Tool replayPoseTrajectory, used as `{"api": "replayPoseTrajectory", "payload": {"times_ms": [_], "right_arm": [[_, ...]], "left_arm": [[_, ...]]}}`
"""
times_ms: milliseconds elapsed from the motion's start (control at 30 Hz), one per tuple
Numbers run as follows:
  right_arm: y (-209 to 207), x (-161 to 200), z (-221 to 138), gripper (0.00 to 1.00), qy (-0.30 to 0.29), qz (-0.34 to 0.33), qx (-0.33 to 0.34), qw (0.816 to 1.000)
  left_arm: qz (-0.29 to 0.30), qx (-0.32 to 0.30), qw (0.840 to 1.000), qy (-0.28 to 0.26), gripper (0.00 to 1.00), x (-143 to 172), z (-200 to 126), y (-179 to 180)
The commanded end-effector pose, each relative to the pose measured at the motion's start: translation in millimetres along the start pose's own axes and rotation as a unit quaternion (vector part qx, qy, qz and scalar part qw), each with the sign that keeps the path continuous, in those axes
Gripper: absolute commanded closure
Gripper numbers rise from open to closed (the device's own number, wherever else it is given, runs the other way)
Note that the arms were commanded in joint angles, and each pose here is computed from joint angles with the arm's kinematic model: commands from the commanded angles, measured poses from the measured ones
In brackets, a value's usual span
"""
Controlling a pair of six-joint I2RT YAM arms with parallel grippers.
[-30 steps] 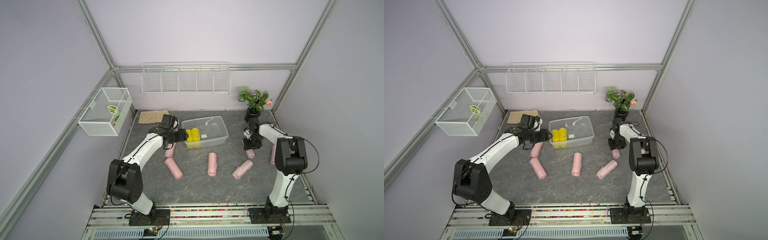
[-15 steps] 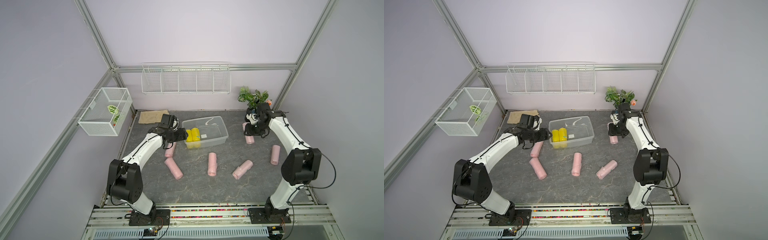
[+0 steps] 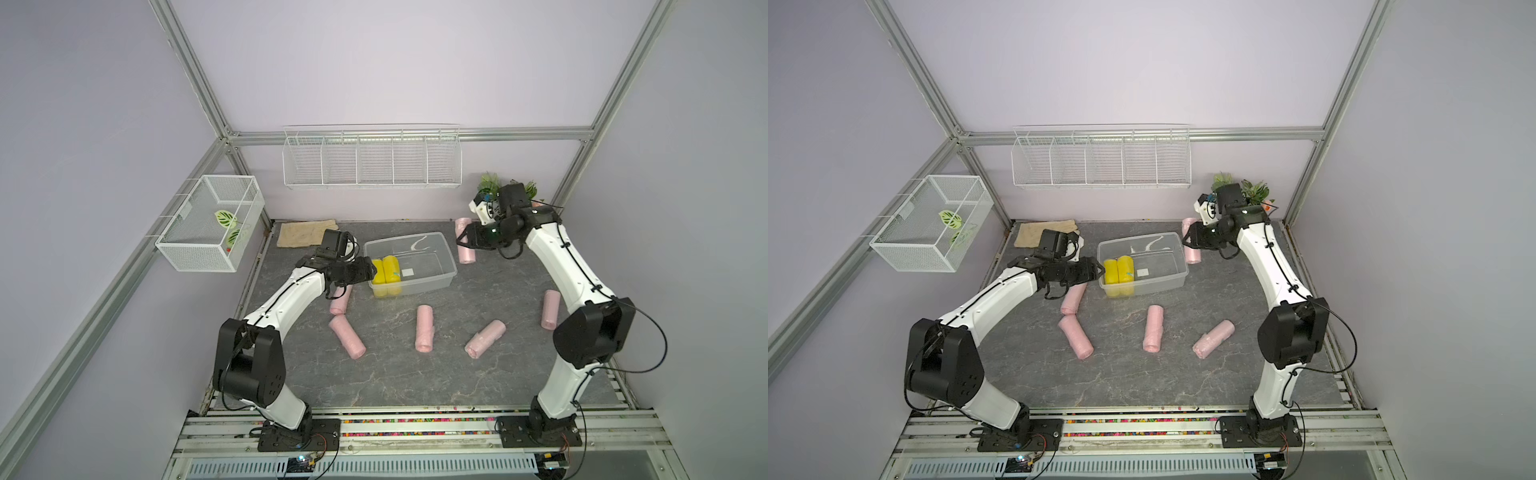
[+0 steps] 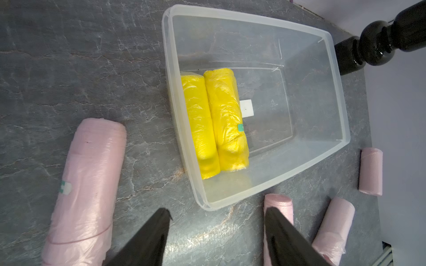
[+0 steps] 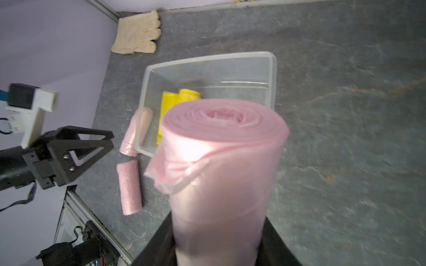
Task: Put the roll of trash bags into the storage box
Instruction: Pick up the roll of trash bags from the center of the board, then place the roll of trash bags in the storage box.
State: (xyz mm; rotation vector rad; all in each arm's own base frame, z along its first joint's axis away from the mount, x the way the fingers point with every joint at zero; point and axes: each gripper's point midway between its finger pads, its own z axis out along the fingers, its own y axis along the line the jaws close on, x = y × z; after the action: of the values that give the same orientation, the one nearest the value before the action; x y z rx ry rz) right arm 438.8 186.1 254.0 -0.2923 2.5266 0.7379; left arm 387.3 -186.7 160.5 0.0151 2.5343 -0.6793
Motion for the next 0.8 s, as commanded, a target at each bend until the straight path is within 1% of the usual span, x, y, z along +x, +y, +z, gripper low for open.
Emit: {"api": "replayPoseTrajectory", "payload": {"times_ms": [0,133,267,500,767], "right_arm": [[24.7,-13.7,29.0,0.60,-0.002,0.004,-0.036,0.999],[46.2,-18.5,62.3,0.60,0.011,-0.004,-0.051,0.999],[53.8,-20.9,90.1,0.60,0.020,-0.003,-0.050,0.999],[45.9,-19.2,132.0,0.60,0.025,0.021,-0.040,0.999],[38.7,7.4,175.9,0.61,0.077,0.041,-0.044,0.995]], "left_arm": [[-0.005,0.009,1.000,-0.008,0.30,0.1,-6.6,-2.6],[-0.004,0.004,1.000,-0.011,0.30,0.0,-8.9,-0.7],[-0.005,0.003,1.000,-0.010,0.30,1.5,-8.8,1.0],[-0.005,0.004,1.000,-0.010,0.30,2.9,-9.3,1.4],[-0.007,0.002,1.000,-0.011,0.30,3.2,-10.2,3.6]]}}
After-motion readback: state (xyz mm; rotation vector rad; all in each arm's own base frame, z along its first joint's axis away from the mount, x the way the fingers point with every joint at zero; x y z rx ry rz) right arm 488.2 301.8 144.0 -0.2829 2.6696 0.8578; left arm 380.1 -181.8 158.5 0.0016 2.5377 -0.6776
